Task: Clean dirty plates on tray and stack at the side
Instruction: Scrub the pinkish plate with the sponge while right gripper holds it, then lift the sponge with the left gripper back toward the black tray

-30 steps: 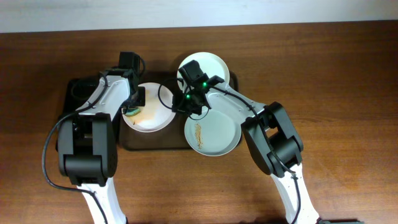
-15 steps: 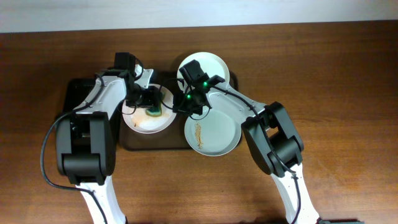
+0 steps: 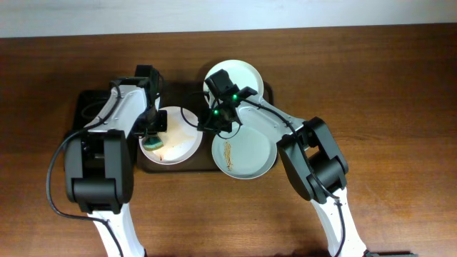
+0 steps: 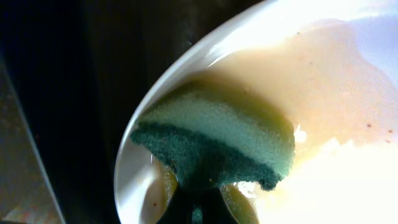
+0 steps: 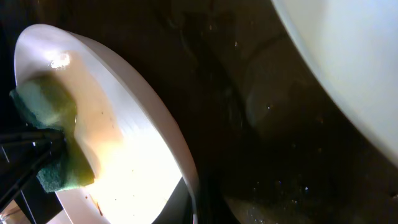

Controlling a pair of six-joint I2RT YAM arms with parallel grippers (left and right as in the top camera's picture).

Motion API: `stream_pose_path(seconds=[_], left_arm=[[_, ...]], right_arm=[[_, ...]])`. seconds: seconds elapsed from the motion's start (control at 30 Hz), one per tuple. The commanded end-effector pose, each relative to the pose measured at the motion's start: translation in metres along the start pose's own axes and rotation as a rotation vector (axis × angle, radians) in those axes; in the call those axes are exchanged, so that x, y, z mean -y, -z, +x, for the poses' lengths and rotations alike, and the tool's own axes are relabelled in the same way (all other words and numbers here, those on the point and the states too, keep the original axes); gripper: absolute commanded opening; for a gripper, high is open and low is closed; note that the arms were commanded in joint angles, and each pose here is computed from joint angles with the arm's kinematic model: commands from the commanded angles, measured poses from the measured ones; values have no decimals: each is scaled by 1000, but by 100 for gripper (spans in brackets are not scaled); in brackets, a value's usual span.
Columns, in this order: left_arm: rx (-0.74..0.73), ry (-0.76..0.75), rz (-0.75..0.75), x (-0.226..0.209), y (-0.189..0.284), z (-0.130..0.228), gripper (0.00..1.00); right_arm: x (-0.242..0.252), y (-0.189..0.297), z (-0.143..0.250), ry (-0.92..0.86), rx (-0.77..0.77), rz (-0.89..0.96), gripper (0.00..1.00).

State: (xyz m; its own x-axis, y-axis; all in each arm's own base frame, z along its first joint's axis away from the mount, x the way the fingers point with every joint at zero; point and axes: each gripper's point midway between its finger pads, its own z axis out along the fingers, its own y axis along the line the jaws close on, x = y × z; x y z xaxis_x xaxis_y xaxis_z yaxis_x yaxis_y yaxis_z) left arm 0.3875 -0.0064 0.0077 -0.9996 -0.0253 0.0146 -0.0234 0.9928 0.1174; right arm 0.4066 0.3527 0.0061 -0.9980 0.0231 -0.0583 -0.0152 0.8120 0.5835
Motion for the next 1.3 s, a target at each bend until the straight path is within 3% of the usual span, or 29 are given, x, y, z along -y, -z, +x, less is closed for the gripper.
stream_pose_path(seconds=[0.0, 0.07, 0.2, 0.3, 0.5, 0.73, 1.0, 1.1, 1.27], left_arm=[[-49, -204, 422, 67, -6, 18, 1], [22, -228, 522, 84, 2, 5, 1], [135, -240, 523, 87, 4, -21, 1], [209, -63, 273, 45, -10, -51, 1], [66, 42, -72, -19, 22, -31, 1], [-68, 27, -89, -20, 10, -6, 1], [-158, -34, 216, 42, -59, 4, 1], [-74, -127, 483, 85, -49, -12, 1], [18, -136, 655, 109, -32, -33, 1]], right_arm=[[27, -16, 3, -62, -10, 68, 4], [27, -16, 3, -62, -10, 68, 4], [27, -16, 3, -62, -10, 68, 4], [27, -16, 3, -59, -10, 68, 4], [26, -16, 3, -59, -12, 65, 4], [26, -16, 3, -59, -15, 62, 4], [26, -16, 3, -59, -14, 62, 4], [26, -16, 3, -58, -13, 61, 4], [26, -16, 3, -50, -13, 60, 4]])
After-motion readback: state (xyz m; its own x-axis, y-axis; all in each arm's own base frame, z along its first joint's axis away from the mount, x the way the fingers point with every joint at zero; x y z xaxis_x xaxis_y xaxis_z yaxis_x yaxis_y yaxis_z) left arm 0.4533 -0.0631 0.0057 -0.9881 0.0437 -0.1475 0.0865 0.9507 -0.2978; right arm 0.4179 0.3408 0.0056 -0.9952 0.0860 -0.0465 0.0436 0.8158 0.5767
